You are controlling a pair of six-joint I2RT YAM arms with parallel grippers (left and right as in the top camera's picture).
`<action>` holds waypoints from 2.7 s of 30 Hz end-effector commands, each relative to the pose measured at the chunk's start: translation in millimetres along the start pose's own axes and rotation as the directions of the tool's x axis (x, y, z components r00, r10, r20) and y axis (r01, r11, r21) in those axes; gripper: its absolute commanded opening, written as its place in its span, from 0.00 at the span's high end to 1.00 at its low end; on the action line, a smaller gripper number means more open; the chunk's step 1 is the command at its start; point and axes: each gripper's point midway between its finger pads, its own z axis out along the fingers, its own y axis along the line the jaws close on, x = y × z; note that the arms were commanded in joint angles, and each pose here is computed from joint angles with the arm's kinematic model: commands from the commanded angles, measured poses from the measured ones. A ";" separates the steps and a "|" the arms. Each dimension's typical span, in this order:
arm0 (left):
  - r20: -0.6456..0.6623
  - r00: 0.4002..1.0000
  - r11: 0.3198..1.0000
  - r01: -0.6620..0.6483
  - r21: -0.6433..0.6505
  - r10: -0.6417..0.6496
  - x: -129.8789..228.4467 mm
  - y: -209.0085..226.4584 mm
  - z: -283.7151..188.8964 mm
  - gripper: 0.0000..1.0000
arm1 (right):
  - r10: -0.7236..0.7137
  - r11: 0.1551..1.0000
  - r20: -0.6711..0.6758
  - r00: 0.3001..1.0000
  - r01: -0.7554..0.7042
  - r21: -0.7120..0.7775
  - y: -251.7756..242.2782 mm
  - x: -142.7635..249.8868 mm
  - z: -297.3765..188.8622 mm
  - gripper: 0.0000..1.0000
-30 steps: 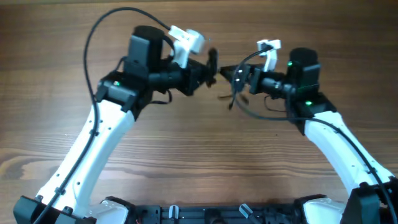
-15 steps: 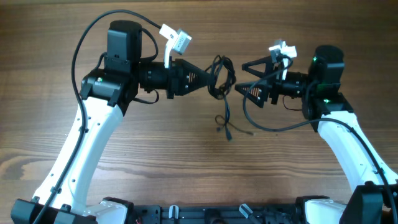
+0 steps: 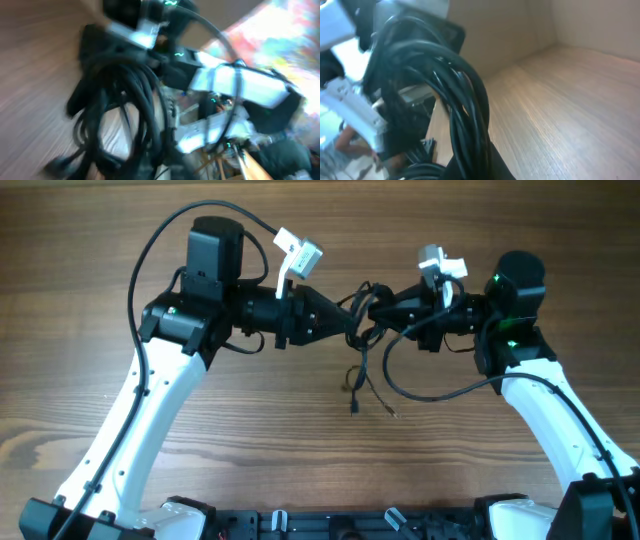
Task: Untangle cables
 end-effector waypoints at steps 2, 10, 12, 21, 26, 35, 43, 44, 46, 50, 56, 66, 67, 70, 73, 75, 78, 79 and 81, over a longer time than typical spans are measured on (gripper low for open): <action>0.154 0.977 0.892 0.197 -0.407 -0.146 -15.6 64.3 -19.1 0.03 | 0.292 0.952 0.046 0.955 -0.294 0.080 -17.5 -3.0 -4.4 0.96; 0.254 0.950 0.779 0.295 -0.554 -0.179 -22.9 101.2 -2.4 0.09 | 0.423 0.889 0.086 0.902 -0.432 0.153 -33.1 3.8 -6.1 0.96; 0.225 0.955 0.778 0.287 -0.559 -0.192 -16.7 110.3 14.6 0.28 | 0.422 0.887 0.092 0.902 -0.432 0.163 -35.0 3.5 -6.5 0.96; 0.409 0.878 0.606 0.471 -0.641 -0.250 -21.8 170.1 -0.8 0.96 | 0.496 0.824 0.124 0.860 -0.511 0.247 -51.0 16.8 -10.3 0.28; 0.495 0.775 0.609 0.622 -0.492 -0.393 -29.4 172.4 -28.0 0.96 | 0.518 0.733 0.172 0.838 -0.538 0.415 -78.5 37.8 -17.3 0.39; 0.406 0.758 0.653 0.649 -0.390 -0.511 -19.3 154.4 -21.3 0.96 | 0.395 0.790 0.139 0.908 -0.413 0.454 -76.8 30.9 6.3 0.50; 0.472 0.719 0.581 0.693 -0.427 -0.511 -16.9 163.0 -16.1 0.96 | 0.409 0.821 0.111 0.906 -0.418 0.389 -64.5 29.9 12.3 0.55; 0.473 0.719 0.580 0.693 -0.428 -0.509 -17.0 163.3 -16.4 0.96 | 0.406 0.832 0.104 0.908 -0.414 0.370 -61.1 28.6 13.8 0.55; 0.504 0.692 0.550 0.719 -0.424 -0.516 -17.4 166.9 -19.3 0.96 | 0.420 0.834 0.099 0.902 -0.426 0.350 -57.3 28.5 15.3 0.54; 0.509 0.670 0.536 0.740 -0.406 -0.541 -16.0 164.2 -13.9 0.96 | 0.436 0.824 0.119 0.892 -0.449 0.345 -58.0 25.1 15.3 0.53; 0.432 0.709 0.573 0.705 -0.419 -0.557 -6.5 146.1 19.8 0.96 | 0.404 0.775 0.206 0.891 -0.453 0.441 -79.3 16.9 5.6 0.49; 0.294 0.752 0.656 0.659 -0.368 -0.590 1.3 121.8 38.3 0.96 | 0.362 0.596 0.437 0.824 -0.565 0.571 -121.5 2.9 -24.1 0.51; 0.295 0.751 0.656 0.660 -0.367 -0.591 1.1 122.0 37.7 0.96 | 0.370 0.483 0.465 0.804 -0.594 0.643 -137.6 21.7 -38.9 0.51; 0.288 0.773 0.679 0.634 -0.370 -0.565 -1.5 121.6 37.6 0.96 | 0.378 0.215 0.505 0.776 -0.604 0.768 -162.7 68.0 -76.8 0.51; 0.315 0.773 0.684 0.634 -0.362 -0.551 -9.3 126.4 29.1 0.96 | 0.405 0.024 0.526 0.748 -0.583 0.812 -168.3 102.3 -112.9 0.48; 0.341 0.765 0.675 0.644 -0.360 -0.547 -13.6 132.4 18.8 0.96 | 0.414 -0.014 0.536 0.736 -0.584 0.812 -168.9 108.4 -124.5 0.47; 0.390 0.744 0.655 0.665 -0.358 -0.542 -19.9 143.8 -1.8 0.96 | 0.433 -0.082 0.548 0.716 -0.574 0.815 -168.0 121.3 -145.3 0.46; 0.400 0.740 0.652 0.669 -0.357 -0.541 -21.1 145.9 -5.9 0.96 | 0.444 -0.099 0.555 0.703 -0.577 0.811 -167.1 125.4 -150.7 0.45; 0.411 0.738 0.649 0.671 -0.359 -0.536 -22.6 148.1 -9.4 0.96 | 0.461 -0.108 0.559 0.690 -0.581 0.806 -165.6 129.4 -153.7 0.43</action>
